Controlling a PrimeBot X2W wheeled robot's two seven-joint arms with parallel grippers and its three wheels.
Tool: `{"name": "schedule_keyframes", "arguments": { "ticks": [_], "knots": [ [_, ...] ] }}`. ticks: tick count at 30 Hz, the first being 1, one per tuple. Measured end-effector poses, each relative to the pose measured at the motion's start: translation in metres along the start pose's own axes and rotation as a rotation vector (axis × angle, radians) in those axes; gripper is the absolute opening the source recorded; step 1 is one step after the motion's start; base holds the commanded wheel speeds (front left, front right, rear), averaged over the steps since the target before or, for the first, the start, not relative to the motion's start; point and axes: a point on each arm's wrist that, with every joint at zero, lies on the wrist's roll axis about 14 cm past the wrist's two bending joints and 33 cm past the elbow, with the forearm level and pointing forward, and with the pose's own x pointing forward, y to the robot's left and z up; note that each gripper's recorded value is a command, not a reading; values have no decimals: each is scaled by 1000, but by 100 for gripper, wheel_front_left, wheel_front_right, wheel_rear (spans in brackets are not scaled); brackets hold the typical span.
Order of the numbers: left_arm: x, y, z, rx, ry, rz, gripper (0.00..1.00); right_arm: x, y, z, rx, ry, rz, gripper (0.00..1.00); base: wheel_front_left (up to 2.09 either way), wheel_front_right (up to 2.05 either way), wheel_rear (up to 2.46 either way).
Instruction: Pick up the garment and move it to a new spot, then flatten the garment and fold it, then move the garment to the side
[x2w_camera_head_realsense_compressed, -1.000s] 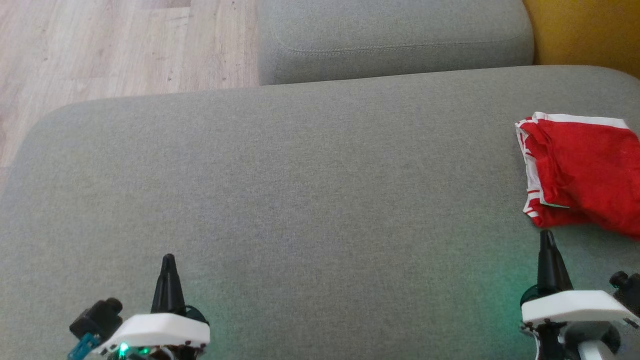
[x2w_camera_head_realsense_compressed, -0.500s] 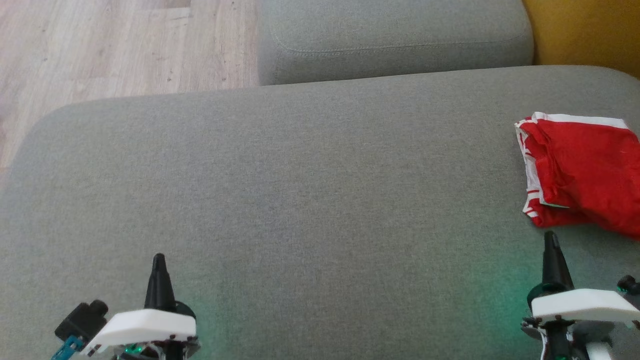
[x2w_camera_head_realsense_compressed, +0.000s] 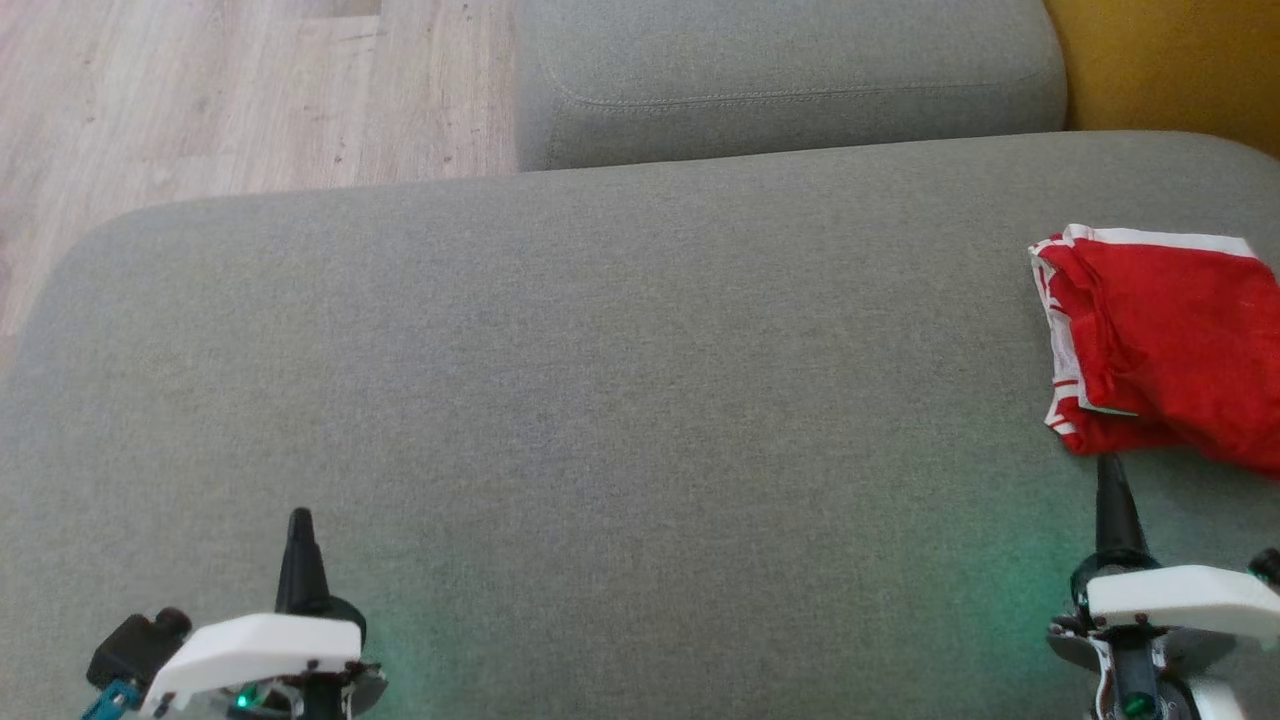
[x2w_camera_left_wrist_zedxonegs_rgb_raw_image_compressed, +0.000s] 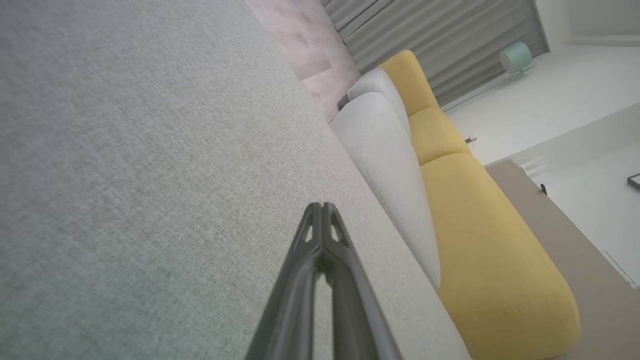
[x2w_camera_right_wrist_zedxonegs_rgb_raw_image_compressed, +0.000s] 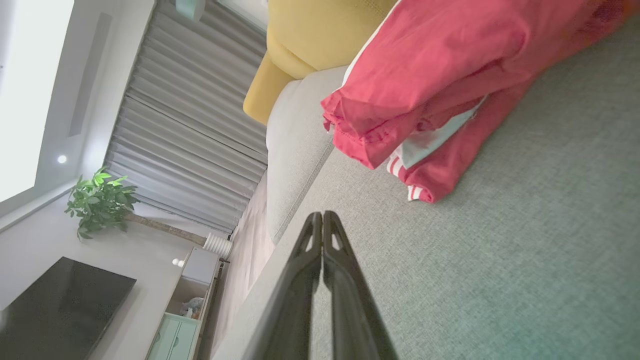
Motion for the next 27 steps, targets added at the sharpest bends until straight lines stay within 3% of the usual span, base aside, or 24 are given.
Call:
{"name": "schedule_keyframes", "arguments": {
  "ticks": [27],
  "knots": [
    [3, -4, 18, -293, -23, -36, 0, 5, 8, 7, 307, 3, 25, 0, 0, 0, 0]
  ]
}}
